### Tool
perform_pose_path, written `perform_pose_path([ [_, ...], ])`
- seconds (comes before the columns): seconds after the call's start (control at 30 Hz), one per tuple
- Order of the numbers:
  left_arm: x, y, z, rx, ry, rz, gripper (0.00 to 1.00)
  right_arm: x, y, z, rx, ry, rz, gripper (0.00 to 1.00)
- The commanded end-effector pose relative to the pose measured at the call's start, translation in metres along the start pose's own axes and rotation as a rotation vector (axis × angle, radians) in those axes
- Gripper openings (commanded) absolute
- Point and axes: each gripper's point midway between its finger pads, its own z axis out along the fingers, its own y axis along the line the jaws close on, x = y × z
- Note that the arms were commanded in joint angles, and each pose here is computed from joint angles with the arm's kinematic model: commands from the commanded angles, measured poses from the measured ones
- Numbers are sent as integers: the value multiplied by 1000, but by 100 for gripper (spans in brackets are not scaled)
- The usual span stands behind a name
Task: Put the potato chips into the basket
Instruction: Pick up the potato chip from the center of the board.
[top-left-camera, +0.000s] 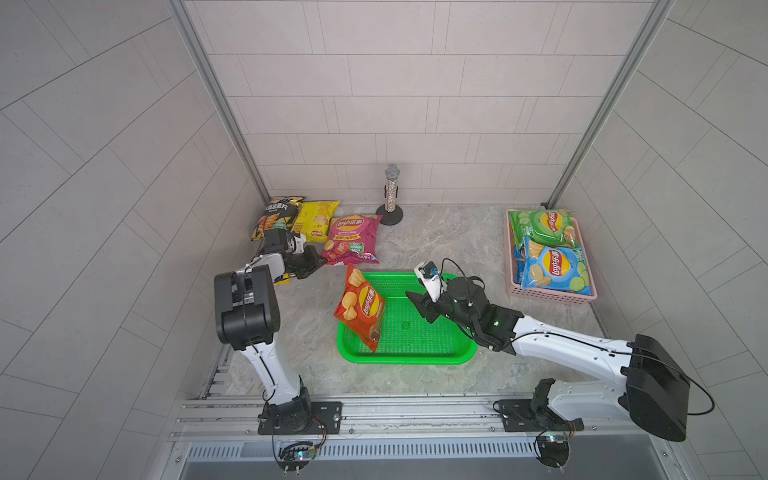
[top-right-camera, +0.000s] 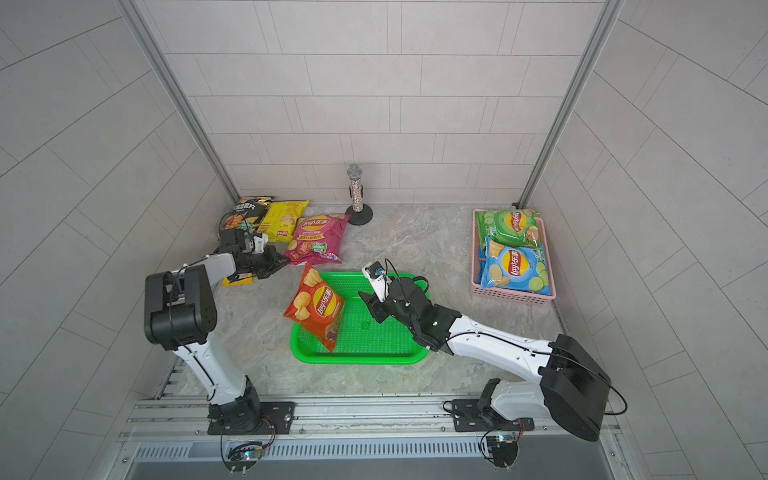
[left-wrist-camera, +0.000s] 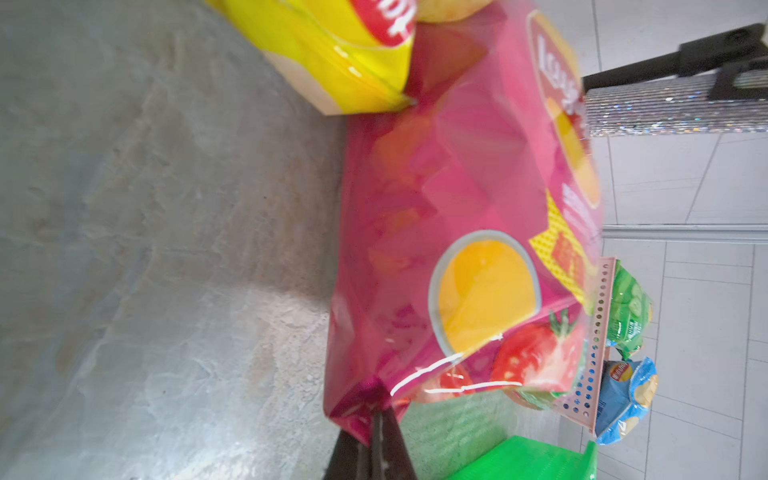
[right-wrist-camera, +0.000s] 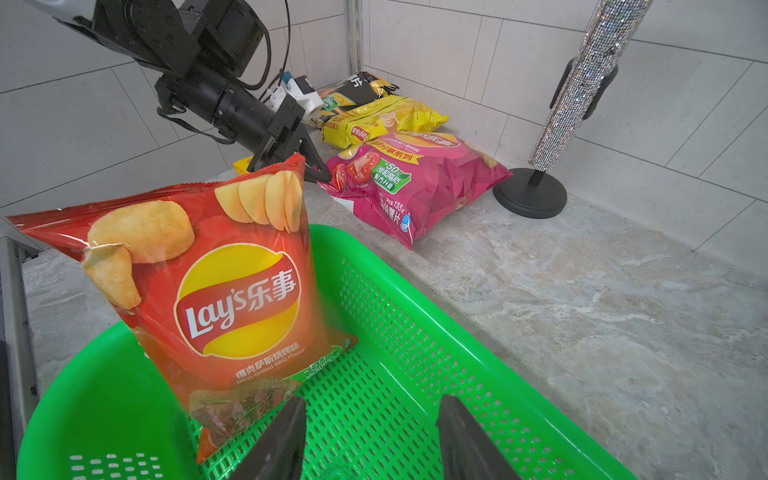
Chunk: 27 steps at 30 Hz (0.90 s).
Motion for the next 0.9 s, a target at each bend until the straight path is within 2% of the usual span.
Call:
perform_pose_path([
  [0.0, -24, -50, -30, 82, -62, 147, 0, -16, -2, -7, 7, -38, 7, 56],
  [0.33, -51, -117, -54, 82, -127, 378, 0, -21, 0, -10, -5, -51, 28, 56],
  [0.6, -71, -168, -71, 105, -187, 467, 0, -31, 0, -14, -2, -72, 20, 56],
  [0.87, -85, -217, -106, 159, -265, 530, 0, -53, 2, -21, -12, -116, 1, 56],
])
